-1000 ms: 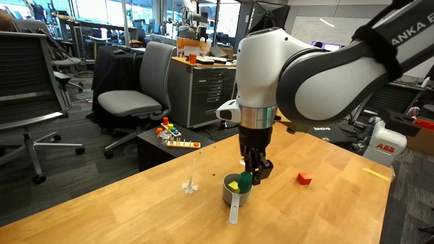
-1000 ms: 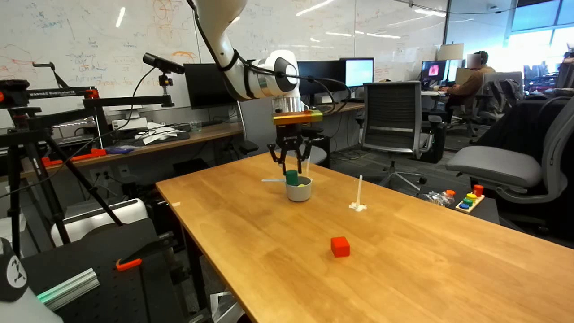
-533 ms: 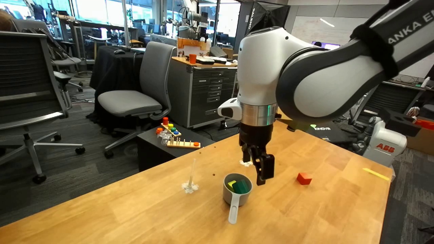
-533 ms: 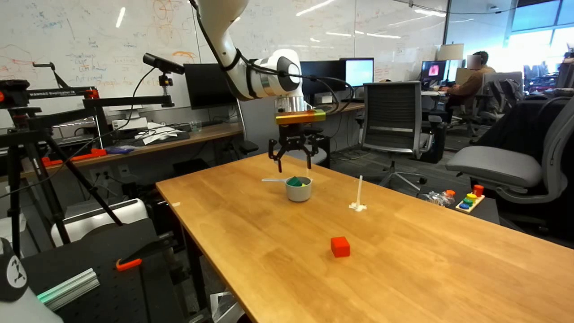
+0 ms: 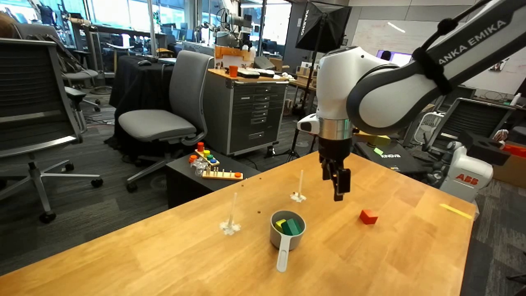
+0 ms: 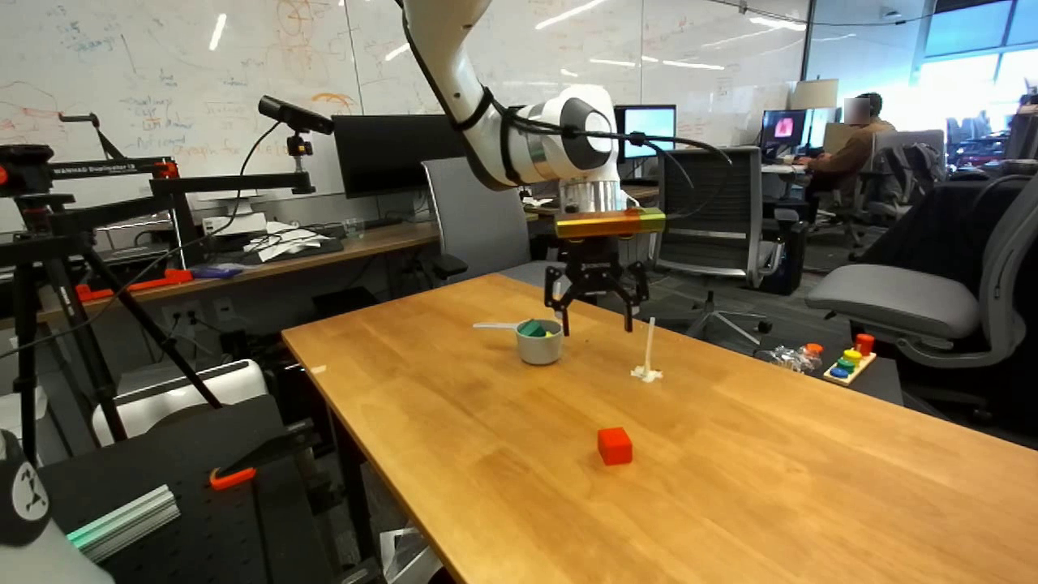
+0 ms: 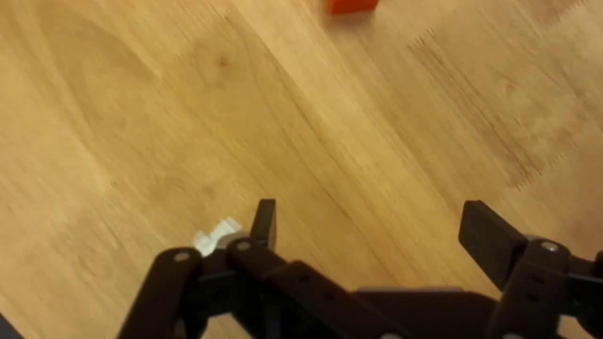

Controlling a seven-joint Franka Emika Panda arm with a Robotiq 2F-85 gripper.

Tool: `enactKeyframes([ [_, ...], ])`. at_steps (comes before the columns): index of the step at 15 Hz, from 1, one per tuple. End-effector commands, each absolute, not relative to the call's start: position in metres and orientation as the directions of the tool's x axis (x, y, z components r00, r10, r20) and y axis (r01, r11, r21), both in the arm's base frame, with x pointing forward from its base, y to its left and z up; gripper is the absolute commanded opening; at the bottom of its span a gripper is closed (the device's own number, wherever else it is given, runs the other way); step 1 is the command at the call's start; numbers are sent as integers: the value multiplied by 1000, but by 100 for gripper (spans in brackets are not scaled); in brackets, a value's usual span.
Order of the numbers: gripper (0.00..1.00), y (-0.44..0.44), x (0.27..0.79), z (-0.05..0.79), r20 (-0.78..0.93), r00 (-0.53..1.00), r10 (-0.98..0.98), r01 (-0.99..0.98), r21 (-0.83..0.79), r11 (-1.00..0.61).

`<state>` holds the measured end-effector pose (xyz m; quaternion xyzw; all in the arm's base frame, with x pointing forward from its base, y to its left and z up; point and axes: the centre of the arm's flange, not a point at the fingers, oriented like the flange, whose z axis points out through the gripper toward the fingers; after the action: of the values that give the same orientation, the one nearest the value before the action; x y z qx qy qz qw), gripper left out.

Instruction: Take the yellow, green and orange blocks one at a time from the table and put them in the gray pot

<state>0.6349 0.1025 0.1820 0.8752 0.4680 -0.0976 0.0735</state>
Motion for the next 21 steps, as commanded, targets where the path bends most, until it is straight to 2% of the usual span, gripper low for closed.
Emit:
enactKeyframes([
  [1, 100, 57, 628, 176, -275, 587, 762, 799, 40, -601],
  [11, 100, 13, 584, 140, -358, 605, 711, 757, -17, -653],
  [21, 100, -23, 572, 129, -392, 633, 668, 720, -20, -694],
])
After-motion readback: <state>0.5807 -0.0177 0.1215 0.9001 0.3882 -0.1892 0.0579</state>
